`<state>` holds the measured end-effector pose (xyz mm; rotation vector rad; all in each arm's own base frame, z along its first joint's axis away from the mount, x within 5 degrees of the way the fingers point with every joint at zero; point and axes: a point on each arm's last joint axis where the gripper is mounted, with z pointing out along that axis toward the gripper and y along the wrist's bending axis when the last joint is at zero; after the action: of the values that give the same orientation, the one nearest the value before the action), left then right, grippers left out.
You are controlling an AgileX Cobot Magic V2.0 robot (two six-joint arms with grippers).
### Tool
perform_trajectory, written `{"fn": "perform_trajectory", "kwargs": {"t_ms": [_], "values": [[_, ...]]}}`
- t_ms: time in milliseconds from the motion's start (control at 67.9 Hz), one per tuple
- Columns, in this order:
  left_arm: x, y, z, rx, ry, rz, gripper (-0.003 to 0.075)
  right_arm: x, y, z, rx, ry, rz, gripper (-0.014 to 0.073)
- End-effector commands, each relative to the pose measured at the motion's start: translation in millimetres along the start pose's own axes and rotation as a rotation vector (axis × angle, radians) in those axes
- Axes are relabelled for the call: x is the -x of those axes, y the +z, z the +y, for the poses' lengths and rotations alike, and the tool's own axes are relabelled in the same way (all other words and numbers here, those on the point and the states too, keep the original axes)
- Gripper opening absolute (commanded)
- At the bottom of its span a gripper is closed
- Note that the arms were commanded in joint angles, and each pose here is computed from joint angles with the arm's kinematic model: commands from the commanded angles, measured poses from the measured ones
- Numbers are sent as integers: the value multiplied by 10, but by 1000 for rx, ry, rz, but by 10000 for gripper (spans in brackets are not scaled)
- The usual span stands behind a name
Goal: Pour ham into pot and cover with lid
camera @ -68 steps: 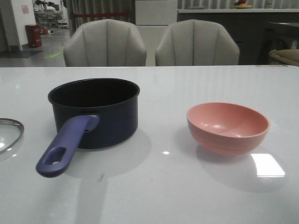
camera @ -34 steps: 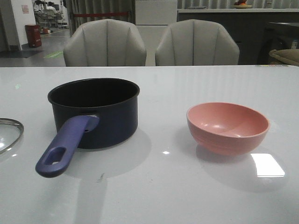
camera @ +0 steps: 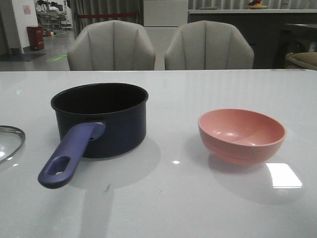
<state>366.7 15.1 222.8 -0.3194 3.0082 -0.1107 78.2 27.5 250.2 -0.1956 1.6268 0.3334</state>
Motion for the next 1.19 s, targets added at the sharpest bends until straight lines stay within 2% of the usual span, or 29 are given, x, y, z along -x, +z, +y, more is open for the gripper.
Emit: {"fn": "perform_trajectory", "kwargs": {"t_ms": [0,560,663,810,914,1017,1179], "values": [[44,-159,-30,-33,-1,-55,658,158,-7,-9,-18,-6,-99,166],[169,211,-5,-15,-7,-1,645,158,-7,-9,-18,-6,-99,166],[180,245,-5,-16,-8,-1,574,158,-7,-9,-18,-6,-99,166],[207,226,-14,-22,-10,-21,384,158,-7,-9,-18,-6,-99,166],[227,196,-21,-26,-10,-27,295,158,-7,-9,-18,-6,-99,166],[255,152,-31,-31,-11,-38,258,158,-7,-9,-18,-6,-99,166],[336,-49,-93,-72,5,-54,256,158,-7,-9,-18,-6,-99,166]]}}
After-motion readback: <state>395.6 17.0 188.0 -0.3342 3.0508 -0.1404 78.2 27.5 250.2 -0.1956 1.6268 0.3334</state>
